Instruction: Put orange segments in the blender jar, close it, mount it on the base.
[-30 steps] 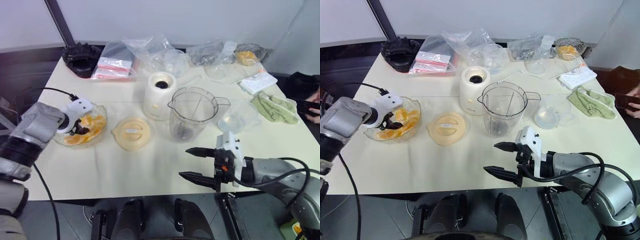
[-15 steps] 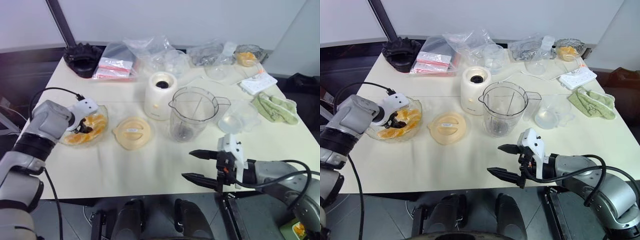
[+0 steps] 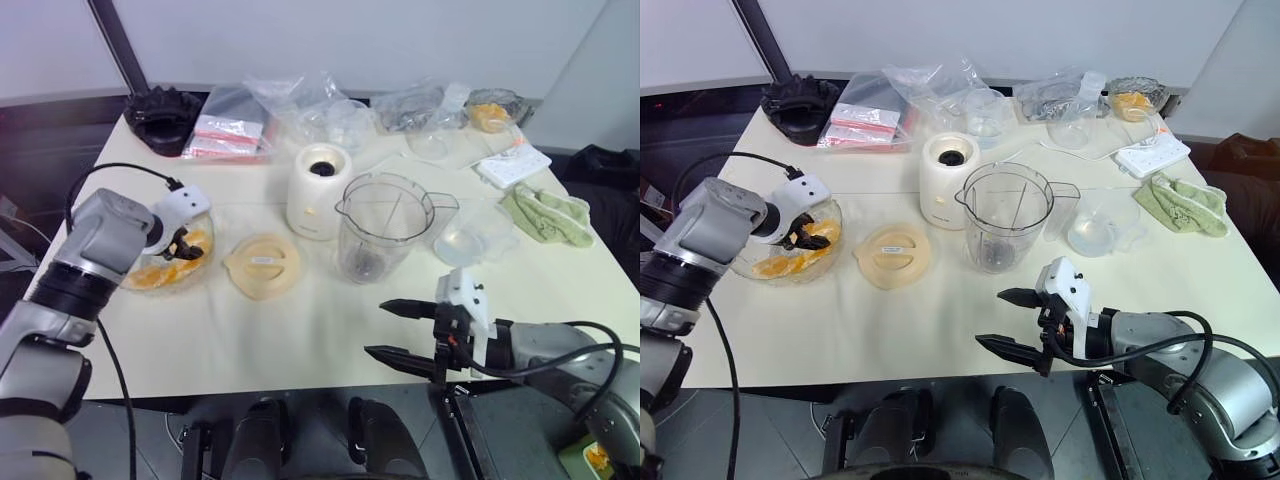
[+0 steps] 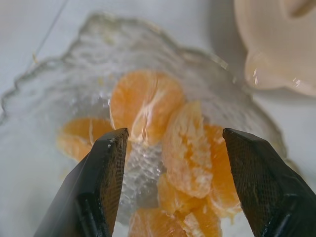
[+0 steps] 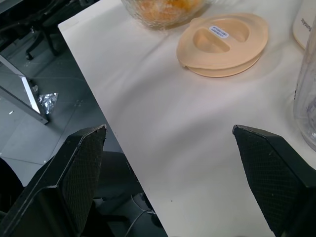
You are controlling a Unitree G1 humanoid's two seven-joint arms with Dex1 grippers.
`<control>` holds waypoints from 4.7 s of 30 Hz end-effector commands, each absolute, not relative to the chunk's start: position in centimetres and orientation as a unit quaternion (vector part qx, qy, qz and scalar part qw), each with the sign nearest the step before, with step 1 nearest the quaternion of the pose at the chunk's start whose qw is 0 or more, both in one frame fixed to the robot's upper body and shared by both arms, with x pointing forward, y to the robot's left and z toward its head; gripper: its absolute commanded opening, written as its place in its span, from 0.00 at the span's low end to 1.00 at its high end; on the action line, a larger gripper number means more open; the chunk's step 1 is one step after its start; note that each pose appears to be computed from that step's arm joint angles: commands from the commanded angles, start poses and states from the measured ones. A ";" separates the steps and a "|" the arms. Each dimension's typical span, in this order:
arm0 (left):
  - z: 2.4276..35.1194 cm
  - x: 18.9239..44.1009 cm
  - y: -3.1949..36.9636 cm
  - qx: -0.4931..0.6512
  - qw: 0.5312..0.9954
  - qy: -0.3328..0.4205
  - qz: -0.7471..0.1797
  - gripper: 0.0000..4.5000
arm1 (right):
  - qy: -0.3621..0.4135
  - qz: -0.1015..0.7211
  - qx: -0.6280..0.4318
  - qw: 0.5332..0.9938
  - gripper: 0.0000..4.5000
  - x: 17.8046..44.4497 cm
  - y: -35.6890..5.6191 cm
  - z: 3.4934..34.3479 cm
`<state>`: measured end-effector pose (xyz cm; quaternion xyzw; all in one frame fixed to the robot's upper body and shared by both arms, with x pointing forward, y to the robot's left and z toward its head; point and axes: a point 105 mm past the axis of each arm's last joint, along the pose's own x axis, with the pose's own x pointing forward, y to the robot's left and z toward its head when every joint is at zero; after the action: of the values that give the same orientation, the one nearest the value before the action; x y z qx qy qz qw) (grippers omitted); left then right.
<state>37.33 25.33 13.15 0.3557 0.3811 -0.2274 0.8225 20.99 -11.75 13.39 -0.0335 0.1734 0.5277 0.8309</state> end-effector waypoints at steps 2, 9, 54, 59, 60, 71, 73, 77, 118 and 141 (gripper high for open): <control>13.3 37.9 25.3 0.354 0.832 0.369 -0.216 0.71 | 0.159 0.530 -0.043 0.832 0.95 20.8 -11.7 14.0; 11.9 38.9 25.5 0.343 0.837 0.374 -0.203 0.71 | 0.152 0.526 -0.047 0.835 0.95 20.9 -11.6 14.1; 22.6 38.8 25.3 0.304 0.897 0.252 -0.198 0.02 | 0.155 0.491 -0.046 0.856 0.96 21.8 -13.2 13.8; 26.1 39.9 22.8 0.251 0.922 0.155 -0.252 0.02 | 0.151 0.471 -0.051 0.868 0.96 22.3 -14.7 14.6; 27.6 40.0 21.4 0.227 0.926 0.113 -0.279 0.02 | 0.146 0.464 -0.053 0.872 0.96 22.5 -15.1 14.9; 36.1 37.2 2.2 0.065 0.788 -0.052 -0.610 0.02 | 0.108 0.412 -0.061 0.903 0.96 23.2 -16.0 16.2; 35.0 36.8 -0.6 0.077 0.763 -0.046 -0.640 0.02 | 0.101 0.397 -0.057 0.911 0.96 23.0 -16.1 16.2; 30.8 36.9 -4.1 0.126 0.739 0.000 -0.662 0.02 | 0.094 0.369 -0.054 0.923 0.96 22.2 -16.3 16.1; 27.3 32.1 6.8 0.088 0.805 -0.123 -0.574 0.98 | 0.046 0.002 -0.122 0.991 0.96 24.5 -31.2 12.5; 23.5 27.8 10.1 0.123 0.813 0.000 -0.569 0.98 | 0.041 -0.069 -0.160 0.984 0.96 34.8 -34.8 9.9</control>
<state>27.93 9.92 21.93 0.1113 0.0271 -0.5765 0.8090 34.47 -34.08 8.55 -0.1395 0.0610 -0.0608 0.9865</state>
